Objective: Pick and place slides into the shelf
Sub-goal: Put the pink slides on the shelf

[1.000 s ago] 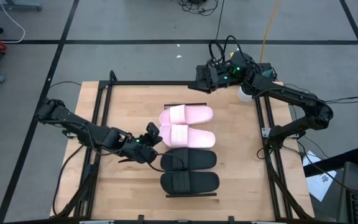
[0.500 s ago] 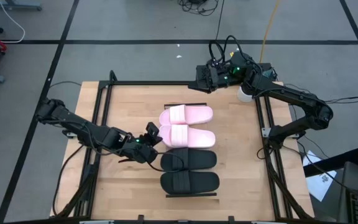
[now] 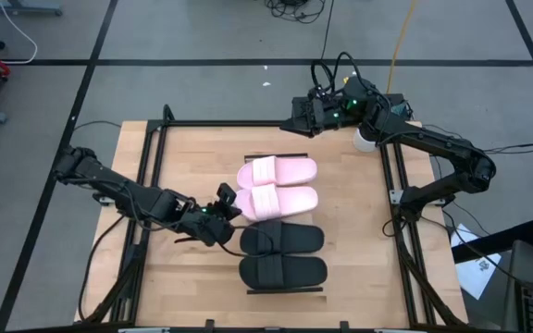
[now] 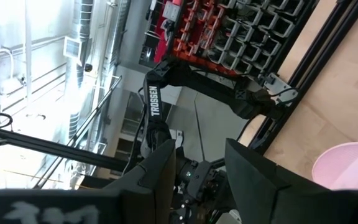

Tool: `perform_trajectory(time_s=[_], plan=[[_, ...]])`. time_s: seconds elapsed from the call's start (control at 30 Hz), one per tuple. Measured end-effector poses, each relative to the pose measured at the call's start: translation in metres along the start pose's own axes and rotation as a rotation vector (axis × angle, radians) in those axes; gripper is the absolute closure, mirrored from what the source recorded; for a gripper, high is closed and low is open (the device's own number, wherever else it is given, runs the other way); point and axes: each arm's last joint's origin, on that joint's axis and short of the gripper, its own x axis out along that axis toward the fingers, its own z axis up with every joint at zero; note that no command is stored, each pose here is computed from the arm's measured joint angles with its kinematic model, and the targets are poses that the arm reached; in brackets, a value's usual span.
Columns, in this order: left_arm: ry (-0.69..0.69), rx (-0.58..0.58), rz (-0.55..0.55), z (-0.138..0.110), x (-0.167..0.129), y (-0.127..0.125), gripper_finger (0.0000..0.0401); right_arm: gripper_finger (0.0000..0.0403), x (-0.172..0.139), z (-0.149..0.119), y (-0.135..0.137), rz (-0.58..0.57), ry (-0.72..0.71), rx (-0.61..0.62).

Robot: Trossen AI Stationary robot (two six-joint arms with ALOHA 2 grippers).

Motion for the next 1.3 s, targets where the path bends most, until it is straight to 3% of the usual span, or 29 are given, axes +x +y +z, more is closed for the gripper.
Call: perform_trajectory(time_s=[0.53,1.3], plan=[[-0.014,-0.006,-0.018,0.0008,-0.0006,-0.0010,0.0396,0.0273,0.0000,0.0000,0.0000,0.000,0.000,0.000],[-0.002,-0.053,0.014,-0.0024,0.0042,0.0074,0.0311,0.0273,0.0000,-0.0001,0.0000,0.001,0.003,-0.004]])
